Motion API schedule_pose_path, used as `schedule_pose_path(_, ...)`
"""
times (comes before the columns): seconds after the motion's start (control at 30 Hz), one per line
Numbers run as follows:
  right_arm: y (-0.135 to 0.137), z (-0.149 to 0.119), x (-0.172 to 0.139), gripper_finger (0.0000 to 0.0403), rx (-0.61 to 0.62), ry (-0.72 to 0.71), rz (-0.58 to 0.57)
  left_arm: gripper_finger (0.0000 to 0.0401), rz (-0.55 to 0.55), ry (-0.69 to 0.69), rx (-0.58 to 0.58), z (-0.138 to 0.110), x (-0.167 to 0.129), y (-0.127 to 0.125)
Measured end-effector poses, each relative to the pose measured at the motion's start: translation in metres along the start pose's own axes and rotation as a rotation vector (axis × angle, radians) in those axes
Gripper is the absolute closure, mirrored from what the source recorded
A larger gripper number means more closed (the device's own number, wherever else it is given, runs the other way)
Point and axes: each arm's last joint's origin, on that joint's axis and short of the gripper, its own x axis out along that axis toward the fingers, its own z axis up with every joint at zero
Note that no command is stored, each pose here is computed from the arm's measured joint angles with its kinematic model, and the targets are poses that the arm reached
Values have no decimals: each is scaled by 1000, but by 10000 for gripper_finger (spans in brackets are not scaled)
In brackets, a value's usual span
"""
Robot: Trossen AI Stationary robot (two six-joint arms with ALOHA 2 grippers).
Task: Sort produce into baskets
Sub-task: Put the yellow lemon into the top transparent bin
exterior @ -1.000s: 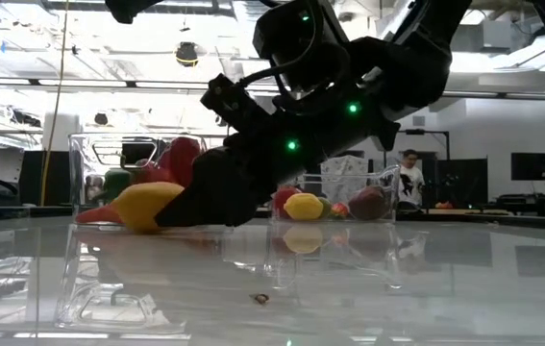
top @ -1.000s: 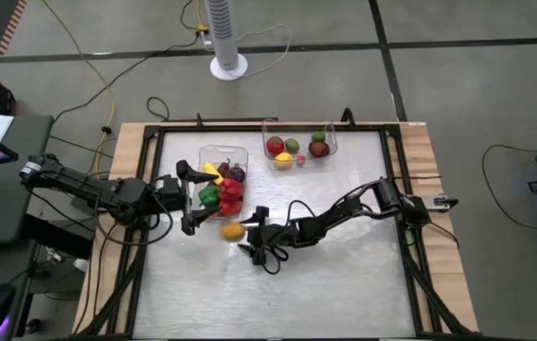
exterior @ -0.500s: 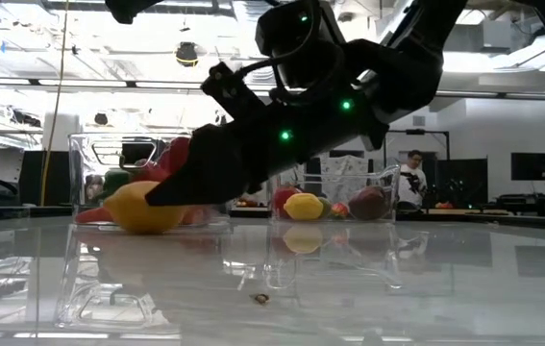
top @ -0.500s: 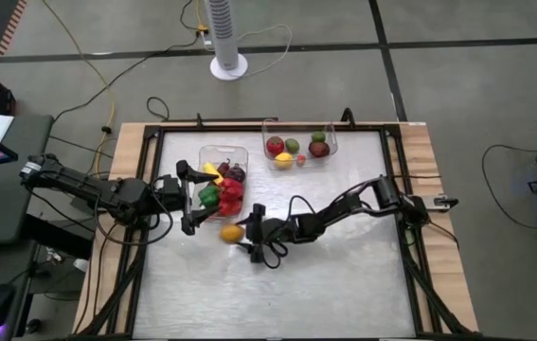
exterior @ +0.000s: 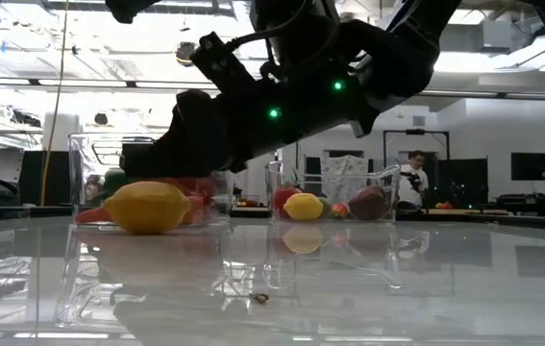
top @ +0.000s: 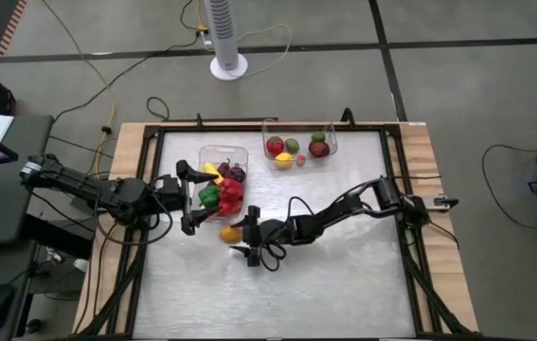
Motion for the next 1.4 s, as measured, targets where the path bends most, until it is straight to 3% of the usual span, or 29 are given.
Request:
schedule_pose_path(0.27, -9, -3, 4, 91, -1, -5, -20, 14, 0, -1, -1, 0, 0, 0)
schedule_pose_path(0.47, -2, -22, 19, 91, -2, 8, 22, 14, 0, 0, 1, 0, 0, 0)
schedule_pose_path(0.77, 1, -22, 29, 92, -33, 10, 12, 14, 0, 16, 9, -2, 0, 0)
schedule_pose_path(1.1, -2, -28, 28, 138, -50, 87, -24, 14, 0, 13, 8, -1, 0, 0)
schedule_pose_path(1.4, -7, 22, -6, 177, -118, 218, -19, 14, 0, 19, 10, -2, 0, 0)
